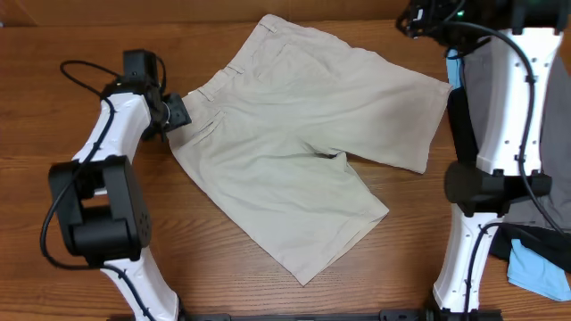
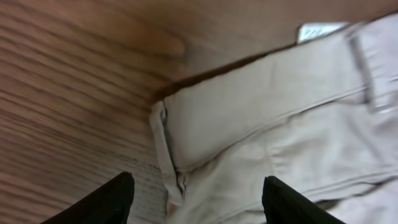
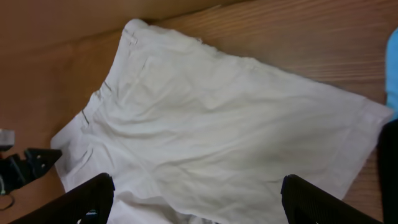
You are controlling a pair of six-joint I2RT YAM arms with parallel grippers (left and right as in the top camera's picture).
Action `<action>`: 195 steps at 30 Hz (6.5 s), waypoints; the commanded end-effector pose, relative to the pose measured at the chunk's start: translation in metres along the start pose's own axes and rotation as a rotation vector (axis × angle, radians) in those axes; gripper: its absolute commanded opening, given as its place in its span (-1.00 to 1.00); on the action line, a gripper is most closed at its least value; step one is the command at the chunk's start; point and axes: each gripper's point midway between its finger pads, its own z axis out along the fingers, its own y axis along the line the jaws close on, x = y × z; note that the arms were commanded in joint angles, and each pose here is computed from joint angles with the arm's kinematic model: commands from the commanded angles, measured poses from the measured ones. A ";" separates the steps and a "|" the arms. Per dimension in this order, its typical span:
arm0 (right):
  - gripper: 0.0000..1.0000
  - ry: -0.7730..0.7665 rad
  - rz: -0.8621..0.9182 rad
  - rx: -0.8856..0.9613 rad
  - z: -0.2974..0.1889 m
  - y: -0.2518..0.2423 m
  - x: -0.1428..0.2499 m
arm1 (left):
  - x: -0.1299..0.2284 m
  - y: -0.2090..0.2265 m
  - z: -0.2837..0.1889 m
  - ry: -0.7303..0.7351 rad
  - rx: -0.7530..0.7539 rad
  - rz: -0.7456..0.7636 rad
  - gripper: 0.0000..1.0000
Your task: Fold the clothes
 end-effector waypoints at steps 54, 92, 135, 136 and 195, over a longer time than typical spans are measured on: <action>0.68 0.569 0.203 0.486 0.205 -0.018 0.226 | -0.078 0.008 -0.199 -0.059 0.107 0.160 1.00; 0.57 0.046 0.232 0.360 0.272 -0.171 0.105 | -0.097 -0.033 -0.204 -0.179 0.132 0.240 1.00; 1.00 -0.131 0.032 -0.053 -0.131 0.118 0.070 | -0.001 0.023 -0.320 -0.159 0.005 0.177 1.00; 1.00 -0.091 0.054 -0.040 -0.129 0.115 0.083 | 0.003 0.029 -0.318 -0.149 -0.023 0.153 1.00; -0.93 0.045 0.413 0.318 0.116 -0.116 0.265 | 0.021 0.056 -0.194 -0.075 -0.108 0.023 1.00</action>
